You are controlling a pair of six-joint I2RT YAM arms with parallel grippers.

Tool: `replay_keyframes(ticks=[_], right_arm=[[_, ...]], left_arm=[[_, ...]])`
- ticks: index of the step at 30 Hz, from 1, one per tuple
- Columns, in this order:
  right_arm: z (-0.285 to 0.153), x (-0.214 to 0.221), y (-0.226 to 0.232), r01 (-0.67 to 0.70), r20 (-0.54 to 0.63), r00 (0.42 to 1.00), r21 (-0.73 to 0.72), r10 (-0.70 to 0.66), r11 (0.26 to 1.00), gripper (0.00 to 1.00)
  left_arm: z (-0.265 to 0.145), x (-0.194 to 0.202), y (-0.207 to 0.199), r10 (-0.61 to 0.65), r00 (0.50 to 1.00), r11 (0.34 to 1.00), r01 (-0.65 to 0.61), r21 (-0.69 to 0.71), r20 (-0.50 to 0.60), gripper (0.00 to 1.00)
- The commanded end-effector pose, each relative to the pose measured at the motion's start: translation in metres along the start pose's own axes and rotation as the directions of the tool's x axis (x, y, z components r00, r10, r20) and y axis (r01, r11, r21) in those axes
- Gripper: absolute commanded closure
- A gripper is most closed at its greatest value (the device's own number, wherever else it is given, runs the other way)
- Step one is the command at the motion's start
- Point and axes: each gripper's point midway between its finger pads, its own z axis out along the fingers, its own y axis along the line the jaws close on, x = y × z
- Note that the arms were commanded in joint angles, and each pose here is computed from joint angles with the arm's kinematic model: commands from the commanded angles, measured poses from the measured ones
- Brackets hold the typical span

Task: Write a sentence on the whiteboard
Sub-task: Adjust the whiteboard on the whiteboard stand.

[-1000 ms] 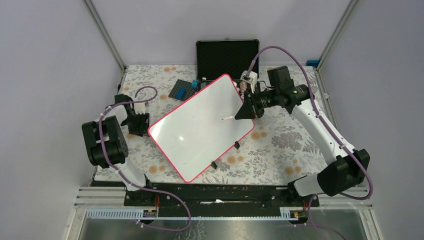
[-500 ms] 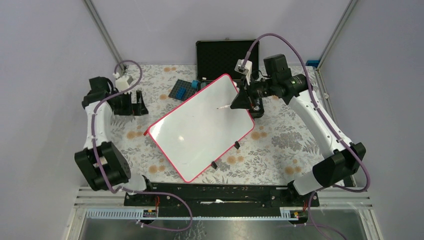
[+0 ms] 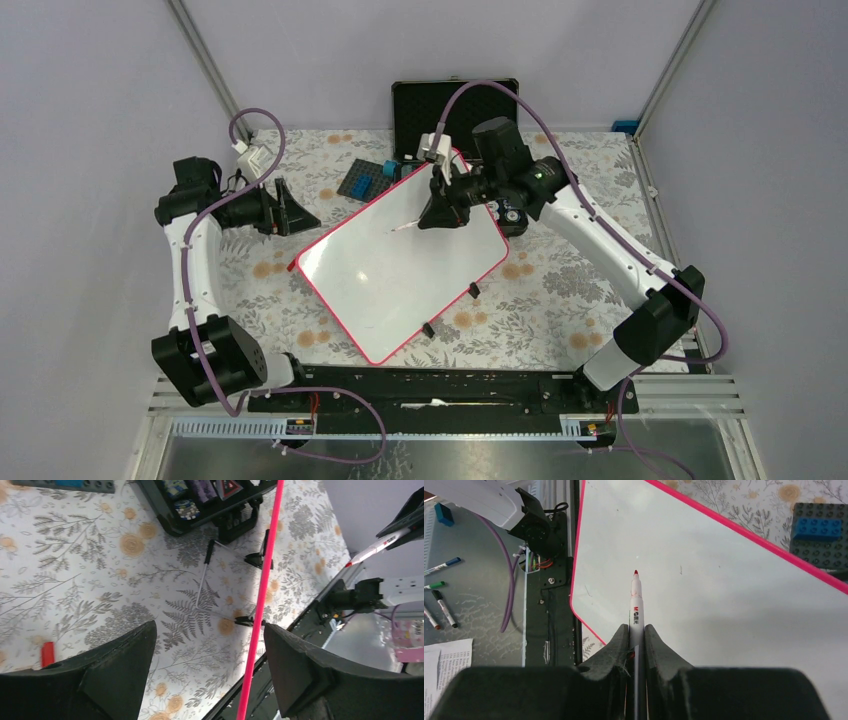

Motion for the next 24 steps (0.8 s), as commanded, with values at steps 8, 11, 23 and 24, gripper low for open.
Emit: replay_keyframes(ticks=[8, 11, 23, 24], right_arm=[[-0.009, -0.034, -0.012, 0.084, -0.044, 0.996, 0.116, -0.080, 0.990, 1.00], [-0.006, -0.026, -0.019, 0.069, -0.082, 0.995, 0.128, -0.059, 0.989, 1.00], [0.019, -0.017, -0.045, -0.062, -0.216, 0.973, 0.111, 0.085, 0.992, 1.00], [0.022, -0.016, -0.047, -0.069, -0.233, 0.968, 0.104, 0.092, 0.992, 1.00]], left_arm=[[-0.003, -0.019, -0.006, 0.059, 0.998, 0.998, -0.059, 0.006, 0.027, 0.09], [0.000, -0.015, 0.004, 0.066, 0.998, 0.998, -0.066, -0.018, 0.008, 0.08], [-0.001, 0.015, 0.014, 0.034, 0.991, 0.999, -0.036, -0.018, -0.130, 0.01], [-0.001, 0.017, 0.011, 0.042, 0.990, 0.999, -0.042, -0.004, -0.134, 0.01]])
